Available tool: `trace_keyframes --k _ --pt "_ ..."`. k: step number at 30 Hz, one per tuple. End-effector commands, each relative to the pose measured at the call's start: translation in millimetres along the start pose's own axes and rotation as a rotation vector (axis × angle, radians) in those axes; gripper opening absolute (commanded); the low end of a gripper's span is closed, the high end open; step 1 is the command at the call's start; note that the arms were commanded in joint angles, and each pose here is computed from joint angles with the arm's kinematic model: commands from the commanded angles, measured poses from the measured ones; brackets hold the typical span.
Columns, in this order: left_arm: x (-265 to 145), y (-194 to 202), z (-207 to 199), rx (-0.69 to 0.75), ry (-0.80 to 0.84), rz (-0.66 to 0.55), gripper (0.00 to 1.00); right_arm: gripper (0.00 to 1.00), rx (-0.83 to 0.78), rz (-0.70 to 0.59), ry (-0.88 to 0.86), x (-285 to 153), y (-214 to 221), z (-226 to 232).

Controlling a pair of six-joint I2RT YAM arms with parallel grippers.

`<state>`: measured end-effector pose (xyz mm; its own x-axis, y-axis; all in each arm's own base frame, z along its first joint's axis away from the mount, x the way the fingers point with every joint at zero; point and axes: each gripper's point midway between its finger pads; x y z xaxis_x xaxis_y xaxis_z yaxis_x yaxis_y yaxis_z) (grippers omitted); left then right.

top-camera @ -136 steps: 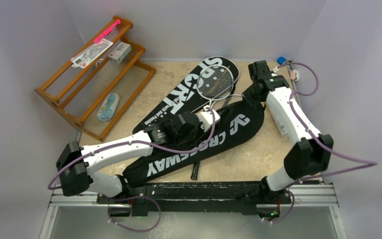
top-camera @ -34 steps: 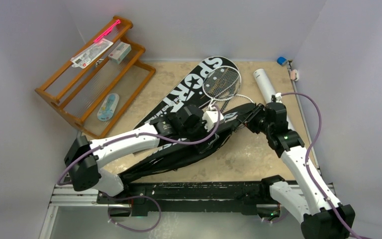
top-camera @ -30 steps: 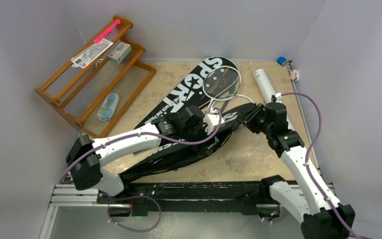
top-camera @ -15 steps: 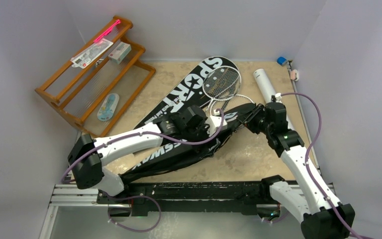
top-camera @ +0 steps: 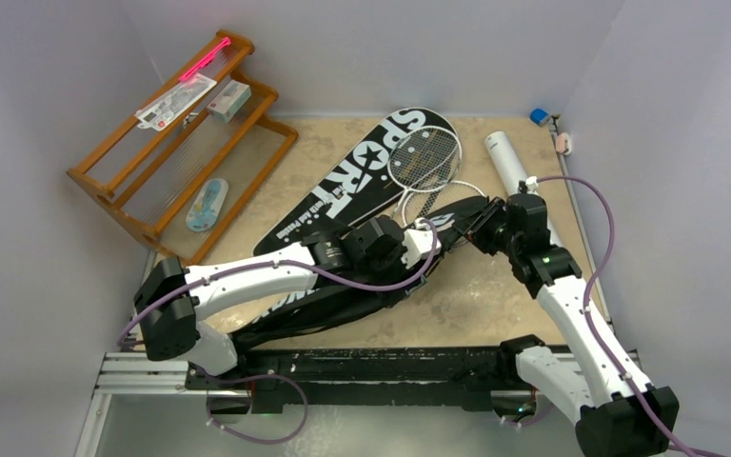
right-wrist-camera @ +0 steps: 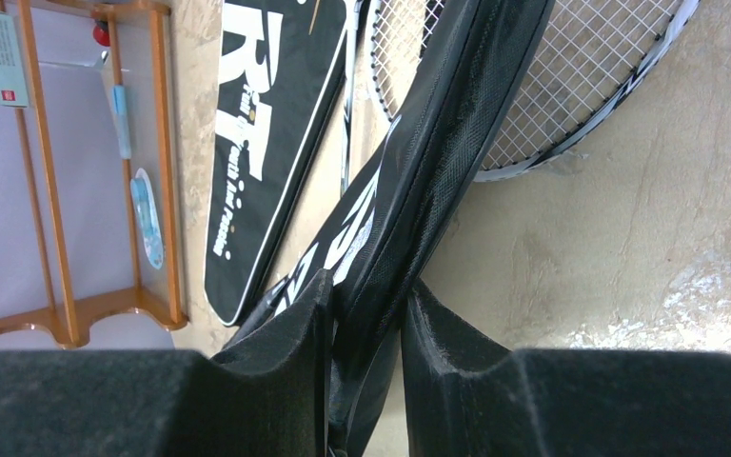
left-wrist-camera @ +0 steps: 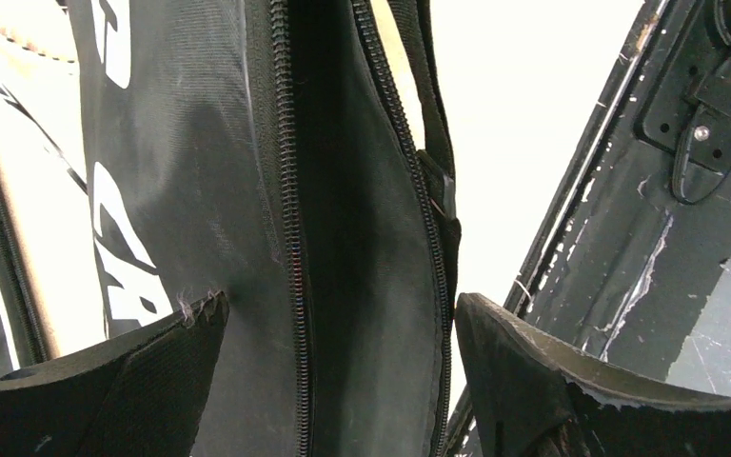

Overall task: Pack up the badminton gear
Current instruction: Adjust the racket bag at the center of the board.

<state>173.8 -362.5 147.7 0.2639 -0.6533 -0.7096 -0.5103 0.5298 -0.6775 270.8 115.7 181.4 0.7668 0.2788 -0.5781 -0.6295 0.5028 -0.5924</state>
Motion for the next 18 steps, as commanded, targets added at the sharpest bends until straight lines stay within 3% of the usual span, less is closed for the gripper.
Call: trace_keyframes --k 1,9,18 --pt "-3.4 -14.4 -0.5 0.015 -0.041 -0.068 0.87 0.24 -0.031 -0.049 -0.022 -6.9 -17.2 12.5" --pt "1.9 -34.5 6.1 -0.017 -0.166 -0.193 0.88 0.24 -0.026 -0.050 -0.027 -7.0 -17.7 13.8" --pt "22.1 -64.5 -2.3 -0.046 -0.201 -0.252 0.90 0.24 -0.023 -0.053 -0.029 -7.5 -18.1 14.1"
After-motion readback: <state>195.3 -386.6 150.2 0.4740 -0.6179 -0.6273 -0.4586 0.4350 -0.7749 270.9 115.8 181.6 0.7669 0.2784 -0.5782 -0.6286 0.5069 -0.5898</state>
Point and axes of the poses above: each gripper's point midway between its finger pads, its own x axis out along the fingers, its own z axis along the line the jaws close on, y = z × x, and after that the axes turned 13 degrees about -x, right-handed
